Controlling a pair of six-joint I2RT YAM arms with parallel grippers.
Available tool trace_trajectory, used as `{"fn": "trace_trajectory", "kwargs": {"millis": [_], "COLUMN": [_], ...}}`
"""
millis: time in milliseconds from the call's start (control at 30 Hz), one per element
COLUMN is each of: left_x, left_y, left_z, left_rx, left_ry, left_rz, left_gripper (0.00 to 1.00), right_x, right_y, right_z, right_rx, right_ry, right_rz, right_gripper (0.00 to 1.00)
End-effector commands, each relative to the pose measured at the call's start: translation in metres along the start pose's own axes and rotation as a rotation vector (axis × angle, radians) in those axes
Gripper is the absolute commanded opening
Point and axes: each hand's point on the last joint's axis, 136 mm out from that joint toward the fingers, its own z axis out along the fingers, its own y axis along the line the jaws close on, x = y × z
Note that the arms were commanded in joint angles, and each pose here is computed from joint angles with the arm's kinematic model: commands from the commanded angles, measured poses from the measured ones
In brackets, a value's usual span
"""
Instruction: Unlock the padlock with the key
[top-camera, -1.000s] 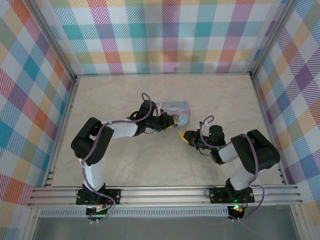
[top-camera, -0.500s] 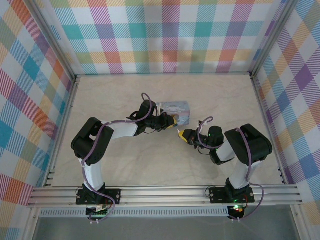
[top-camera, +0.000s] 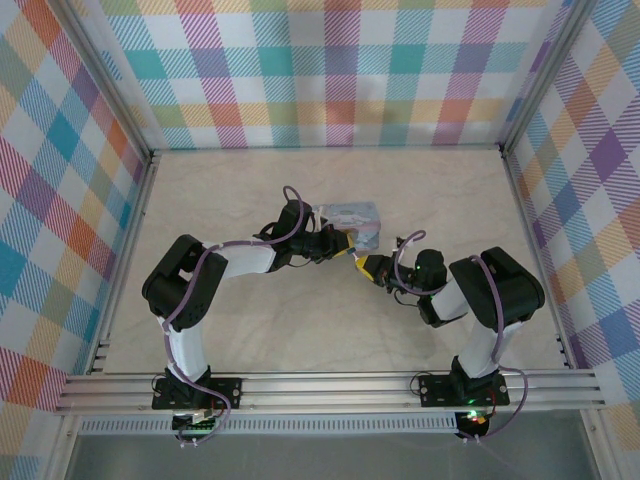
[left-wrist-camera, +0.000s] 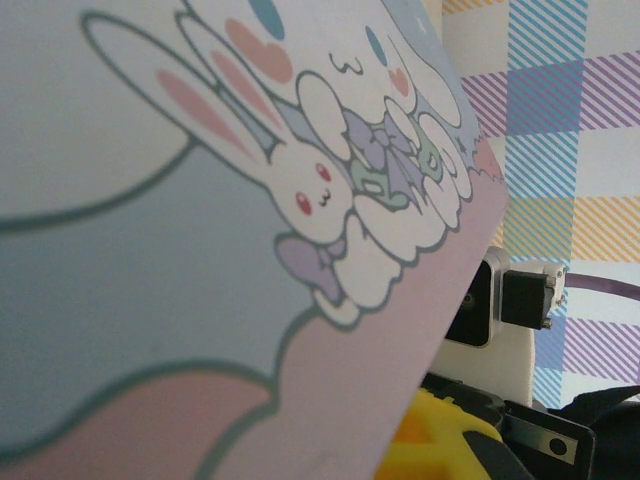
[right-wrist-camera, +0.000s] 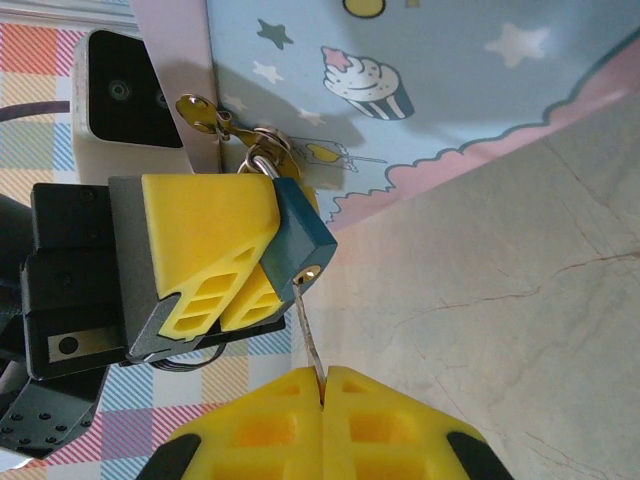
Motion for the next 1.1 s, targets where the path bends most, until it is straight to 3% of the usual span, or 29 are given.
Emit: {"fn": "trace_trajectory", "kwargs": {"millis": [0, 833, 1067], "left_x": [-0.008, -0.005, -0.004], "left_y": [-0.024, -0.024, -0.024], "left_z": [-0.007, -0.007, -0.008], "left_rx": [0.081, 0.090, 0.099], "left_ry": [-0.015, -0.009, -0.011], "left_rz": [0.035, 0.029, 0.028], "left_gripper": [0.08, 0.08, 0.08], "right_x": [-0.004, -0.016, -0.019], "right_y": [0.012, 0.027, 0.029], "right_z": [0.005, 0.009, 0.011], "right_rx": [-0.046, -0.078, -0.085], "right_ry": [-0.005, -0.044, -0.048], "right_rz": [-0.032, -0.056, 0.032], "right_gripper": [0.00, 0.00, 0.00]}}
